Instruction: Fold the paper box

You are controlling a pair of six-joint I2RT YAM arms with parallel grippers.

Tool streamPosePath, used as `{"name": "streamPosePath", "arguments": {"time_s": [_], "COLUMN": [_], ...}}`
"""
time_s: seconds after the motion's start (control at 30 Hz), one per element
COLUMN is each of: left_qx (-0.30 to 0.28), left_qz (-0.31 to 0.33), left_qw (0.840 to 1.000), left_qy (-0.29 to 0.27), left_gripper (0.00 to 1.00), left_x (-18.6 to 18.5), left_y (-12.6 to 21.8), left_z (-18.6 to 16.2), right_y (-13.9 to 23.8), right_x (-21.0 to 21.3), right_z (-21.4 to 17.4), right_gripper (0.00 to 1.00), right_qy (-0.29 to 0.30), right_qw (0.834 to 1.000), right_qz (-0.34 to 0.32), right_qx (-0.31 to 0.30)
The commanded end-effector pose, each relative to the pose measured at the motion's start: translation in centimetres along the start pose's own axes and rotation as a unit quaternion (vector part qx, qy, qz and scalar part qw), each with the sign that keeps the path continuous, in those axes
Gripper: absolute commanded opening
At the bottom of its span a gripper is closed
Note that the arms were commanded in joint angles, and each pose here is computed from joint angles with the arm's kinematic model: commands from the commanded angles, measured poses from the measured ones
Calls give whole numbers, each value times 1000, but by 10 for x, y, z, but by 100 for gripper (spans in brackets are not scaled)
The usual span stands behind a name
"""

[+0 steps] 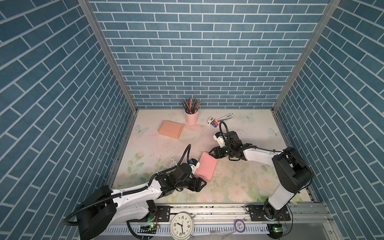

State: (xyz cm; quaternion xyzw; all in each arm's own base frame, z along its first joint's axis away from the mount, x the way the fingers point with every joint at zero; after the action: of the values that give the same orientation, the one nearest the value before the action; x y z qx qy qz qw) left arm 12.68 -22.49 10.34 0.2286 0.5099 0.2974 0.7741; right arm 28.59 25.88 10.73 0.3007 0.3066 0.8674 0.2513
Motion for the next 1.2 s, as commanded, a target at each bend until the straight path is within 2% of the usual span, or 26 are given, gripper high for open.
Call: {"name": "streamPosePath", "arguments": {"time_s": [0.0,0.4,0.77,1.17], "left_qx": [-11,-35,-76,-96], "left_qz": [-12,-21,-34,-35], "left_qw": [1000,999,995,993], "left_qy": [2,26,51,56], "left_gripper": [76,75,73,73], "left_x": [-2,-2,18,30], "left_y": [-6,-16,-2,11], "left_z": [2,12,25,40], "right_y": [-2,-5,2,6], "right_x": [3,6,7,10], "right_z": [2,-10,-14,-22], "right_gripper": [60,54,47,46], "right_qy": [15,1,-2,-9], "right_qw": [1000,999,1000,999], "right_qz": [18,35,27,34], "right_qx": [-2,-1,-1,-3]}}
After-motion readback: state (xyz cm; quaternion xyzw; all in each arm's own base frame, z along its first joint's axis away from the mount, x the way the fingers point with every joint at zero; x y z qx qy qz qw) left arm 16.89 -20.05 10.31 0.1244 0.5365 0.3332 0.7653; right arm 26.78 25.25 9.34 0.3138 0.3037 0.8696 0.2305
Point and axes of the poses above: each gripper's point midway between its finger pads, its own y axis back along the fingers, its own x axis along the line the jaws close on, z = x × y, the point moved 6 cm from there along y, back along the fingers, and after that the axes turned 10 degrees about y, right-handed, at the moved point
